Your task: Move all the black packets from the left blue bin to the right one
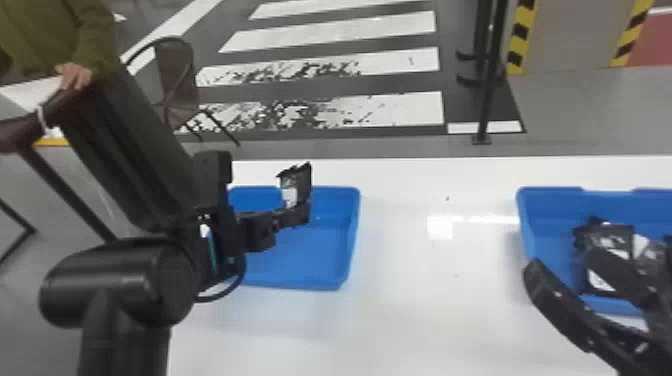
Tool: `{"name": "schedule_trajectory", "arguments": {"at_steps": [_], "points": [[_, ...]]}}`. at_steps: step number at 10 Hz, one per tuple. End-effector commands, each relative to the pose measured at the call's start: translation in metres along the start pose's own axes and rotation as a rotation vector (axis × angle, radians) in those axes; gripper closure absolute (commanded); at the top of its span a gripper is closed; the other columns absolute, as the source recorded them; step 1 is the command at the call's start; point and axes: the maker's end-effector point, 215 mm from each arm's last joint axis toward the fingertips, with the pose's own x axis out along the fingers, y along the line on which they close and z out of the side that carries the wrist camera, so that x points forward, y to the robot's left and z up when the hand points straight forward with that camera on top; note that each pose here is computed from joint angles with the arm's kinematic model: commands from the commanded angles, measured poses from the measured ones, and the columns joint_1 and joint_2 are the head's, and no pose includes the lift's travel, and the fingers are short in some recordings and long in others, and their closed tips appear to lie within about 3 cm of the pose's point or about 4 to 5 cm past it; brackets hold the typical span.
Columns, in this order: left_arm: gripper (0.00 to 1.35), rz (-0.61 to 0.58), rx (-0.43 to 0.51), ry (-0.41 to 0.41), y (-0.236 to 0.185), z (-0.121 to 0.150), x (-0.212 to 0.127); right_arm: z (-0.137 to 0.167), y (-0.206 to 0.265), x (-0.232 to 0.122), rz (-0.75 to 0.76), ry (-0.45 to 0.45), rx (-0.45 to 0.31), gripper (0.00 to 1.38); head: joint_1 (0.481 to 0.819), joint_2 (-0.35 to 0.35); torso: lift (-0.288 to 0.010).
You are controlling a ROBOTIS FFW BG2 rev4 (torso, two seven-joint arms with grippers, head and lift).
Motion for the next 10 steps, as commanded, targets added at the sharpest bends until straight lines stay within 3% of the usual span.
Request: {"name": "schedule_trajectory", "arguments": {"at_steps": [1, 4, 7, 10], "points": [[1.21, -0.153, 0.041, -0.039, -0.071, 0.006, -0.002, 0.011, 0.017, 0.020, 0.072, -0.014, 0.003, 0.22, 0.695, 0.196, -0.140], [1.21, -0.379, 0.083, -0.040, -0.176, -0.005, -0.007, 0.028, 0.040, 0.055, 0.186, -0.030, -0.004, 0.22, 0.695, 0.100, -0.140], [1.21, -0.579, 0.117, -0.027, -0.264, -0.016, -0.023, 0.034, 0.030, 0.085, 0.210, -0.038, -0.012, 0.22, 0.695, 0.018, -0.140], [1.21, -0.704, 0.148, -0.009, -0.316, -0.029, -0.042, 0.031, 0.009, 0.107, 0.195, -0.024, -0.032, 0.22, 0.695, -0.070, -0.140]]}}
